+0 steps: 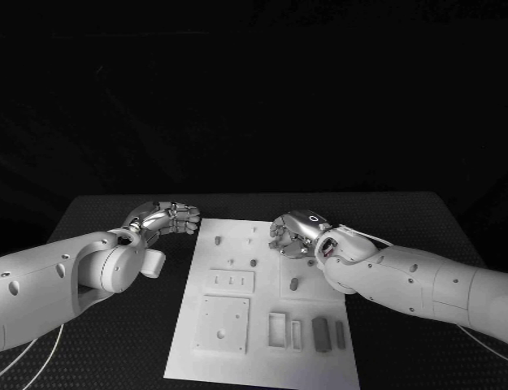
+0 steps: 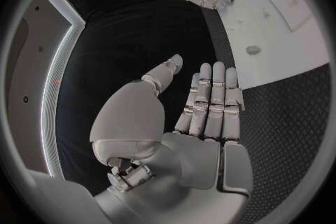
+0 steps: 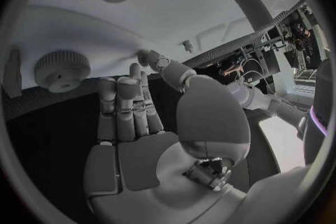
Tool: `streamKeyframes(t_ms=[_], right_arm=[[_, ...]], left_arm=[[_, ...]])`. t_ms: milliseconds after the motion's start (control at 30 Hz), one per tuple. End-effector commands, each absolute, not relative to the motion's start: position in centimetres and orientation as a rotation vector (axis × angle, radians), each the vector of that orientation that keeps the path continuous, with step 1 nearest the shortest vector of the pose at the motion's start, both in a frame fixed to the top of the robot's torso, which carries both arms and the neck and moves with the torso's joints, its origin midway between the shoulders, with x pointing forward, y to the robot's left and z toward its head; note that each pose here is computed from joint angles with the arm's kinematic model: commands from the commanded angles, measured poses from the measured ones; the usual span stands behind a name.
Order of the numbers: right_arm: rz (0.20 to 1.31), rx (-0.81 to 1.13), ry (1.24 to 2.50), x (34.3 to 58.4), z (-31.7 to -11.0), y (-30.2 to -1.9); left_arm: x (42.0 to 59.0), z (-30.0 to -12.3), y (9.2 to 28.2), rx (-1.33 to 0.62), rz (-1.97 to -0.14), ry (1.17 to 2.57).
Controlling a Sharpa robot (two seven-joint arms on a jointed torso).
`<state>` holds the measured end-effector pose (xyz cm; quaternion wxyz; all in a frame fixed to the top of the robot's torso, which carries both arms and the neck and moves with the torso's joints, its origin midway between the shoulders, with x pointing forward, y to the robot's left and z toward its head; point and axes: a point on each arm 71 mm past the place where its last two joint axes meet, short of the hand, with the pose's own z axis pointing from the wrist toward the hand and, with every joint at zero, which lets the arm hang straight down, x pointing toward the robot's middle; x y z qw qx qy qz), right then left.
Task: Assemble the parts on the task board
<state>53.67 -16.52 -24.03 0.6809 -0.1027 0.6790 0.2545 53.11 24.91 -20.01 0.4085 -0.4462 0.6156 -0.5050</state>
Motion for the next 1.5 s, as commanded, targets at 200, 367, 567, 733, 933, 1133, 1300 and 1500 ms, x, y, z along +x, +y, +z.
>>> streamKeyframes(t_ms=[200,367,567,733,933,1133,1300,1500], right_arm=[[0.575,-0.276,1.543,53.49,-24.2,-16.23],[0.559,-0.292,1.545,53.53,-24.26,-16.17],[0.558,-0.297,1.55,53.52,-24.3,-16.04],[0.554,-0.303,1.559,53.52,-24.37,-15.85],[0.534,-0.31,1.565,53.57,-24.43,-15.97],[0.526,-0.305,1.563,53.57,-24.41,-16.12],[0.525,-0.298,1.563,53.56,-24.4,-16.39],[0.546,-0.239,1.569,53.58,-24.35,-16.82]], left_arm=[[53.14,-19.89,24.8,-1.113,-1.286,1.553],[53.16,-19.89,24.75,-1.113,-1.287,1.554],[53.18,-19.91,24.84,-1.114,-1.284,1.553],[53.19,-19.92,24.79,-1.114,-1.285,1.554],[53.21,-19.93,24.82,-1.115,-1.283,1.555],[53.22,-19.94,24.86,-1.116,-1.281,1.555],[53.23,-19.95,24.89,-1.116,-1.28,1.554],[53.24,-19.96,24.94,-1.118,-1.278,1.554]])
